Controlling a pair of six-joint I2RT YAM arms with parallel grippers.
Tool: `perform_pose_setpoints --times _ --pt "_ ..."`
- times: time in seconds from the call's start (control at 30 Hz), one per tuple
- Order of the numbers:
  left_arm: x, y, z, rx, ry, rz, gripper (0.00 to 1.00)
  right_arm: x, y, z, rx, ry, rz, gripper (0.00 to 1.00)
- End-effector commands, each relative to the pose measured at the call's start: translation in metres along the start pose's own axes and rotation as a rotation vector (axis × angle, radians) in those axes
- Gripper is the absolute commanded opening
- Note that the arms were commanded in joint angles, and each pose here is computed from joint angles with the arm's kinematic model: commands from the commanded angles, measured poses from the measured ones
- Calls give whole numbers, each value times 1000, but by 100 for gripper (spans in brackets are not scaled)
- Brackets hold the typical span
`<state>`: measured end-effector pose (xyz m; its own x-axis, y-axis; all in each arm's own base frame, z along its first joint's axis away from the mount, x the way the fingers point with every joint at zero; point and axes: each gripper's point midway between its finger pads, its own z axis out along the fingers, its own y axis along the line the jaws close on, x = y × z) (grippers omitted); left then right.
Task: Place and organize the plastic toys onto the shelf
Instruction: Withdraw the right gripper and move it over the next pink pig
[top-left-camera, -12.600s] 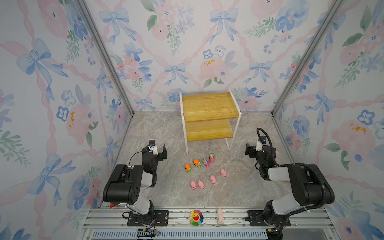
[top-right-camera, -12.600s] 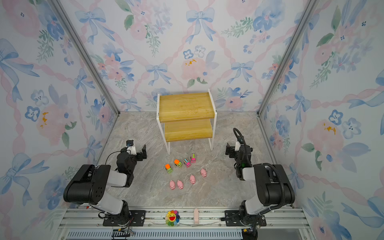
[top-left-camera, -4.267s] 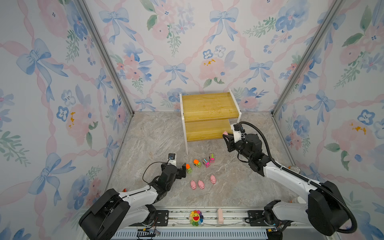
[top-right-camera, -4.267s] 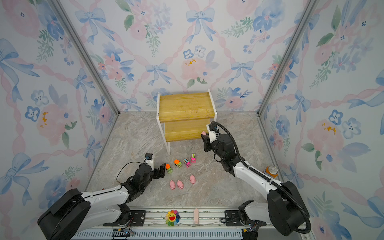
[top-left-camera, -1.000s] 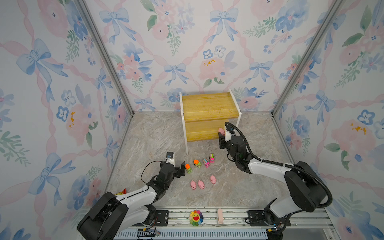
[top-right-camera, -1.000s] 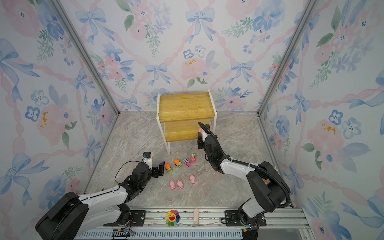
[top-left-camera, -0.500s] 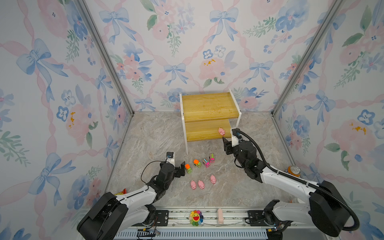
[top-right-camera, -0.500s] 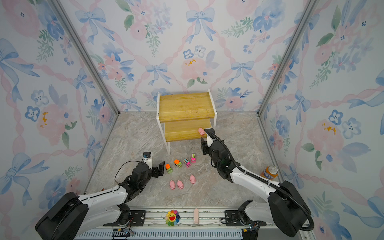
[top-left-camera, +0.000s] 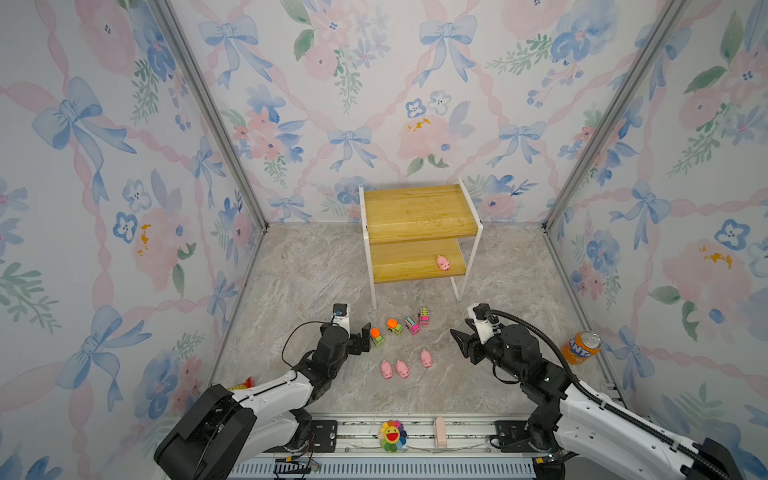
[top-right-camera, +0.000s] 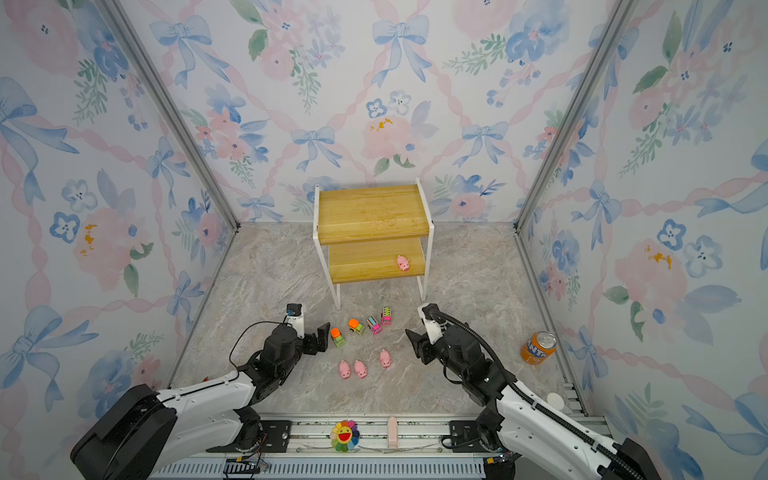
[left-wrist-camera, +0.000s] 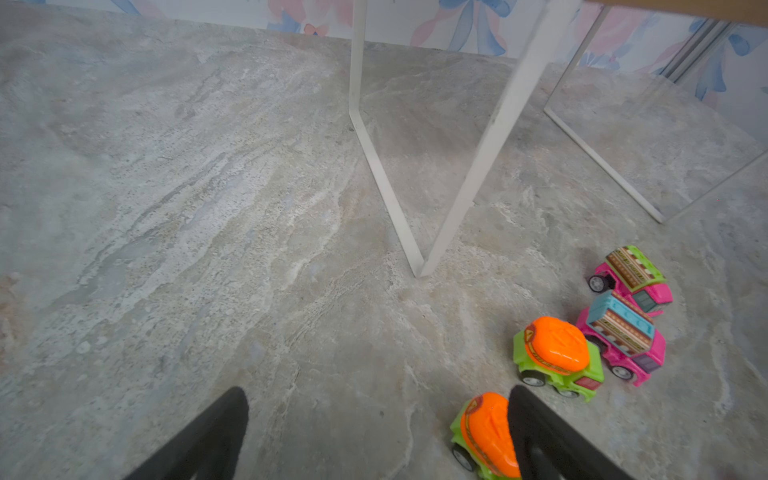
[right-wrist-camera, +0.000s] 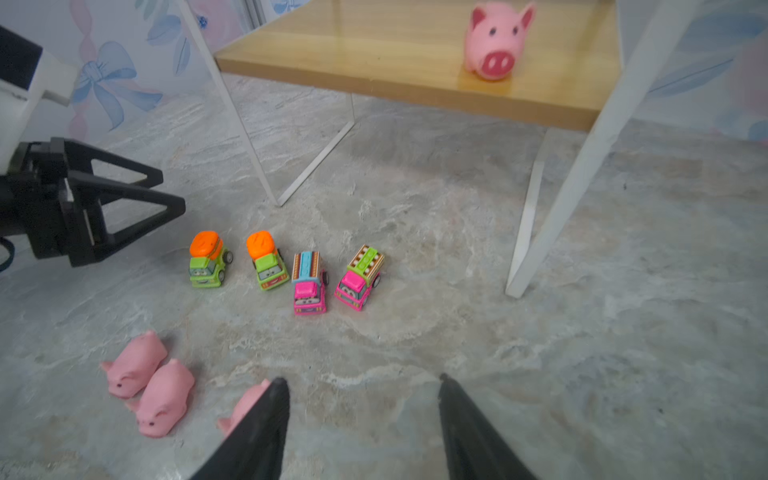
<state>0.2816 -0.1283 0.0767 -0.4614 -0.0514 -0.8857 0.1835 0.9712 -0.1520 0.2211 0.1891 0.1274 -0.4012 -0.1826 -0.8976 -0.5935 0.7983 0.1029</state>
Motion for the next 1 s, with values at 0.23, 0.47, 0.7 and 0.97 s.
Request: perform_pose_setpoints --times 0.23,0.47,0.7,0.97 --pt "12 4 -2 4 20 -16 98 53 47 3 -66 121 12 58" --pt "13 2 -1 9 27 -9 98 64 60 12 -42 130 -26 59" --pt "15 2 0 5 38 -4 98 76 59 24 -14 153 -20 60" --pt "15 2 0 2 37 -5 98 85 76 42 -62 173 -19 61"
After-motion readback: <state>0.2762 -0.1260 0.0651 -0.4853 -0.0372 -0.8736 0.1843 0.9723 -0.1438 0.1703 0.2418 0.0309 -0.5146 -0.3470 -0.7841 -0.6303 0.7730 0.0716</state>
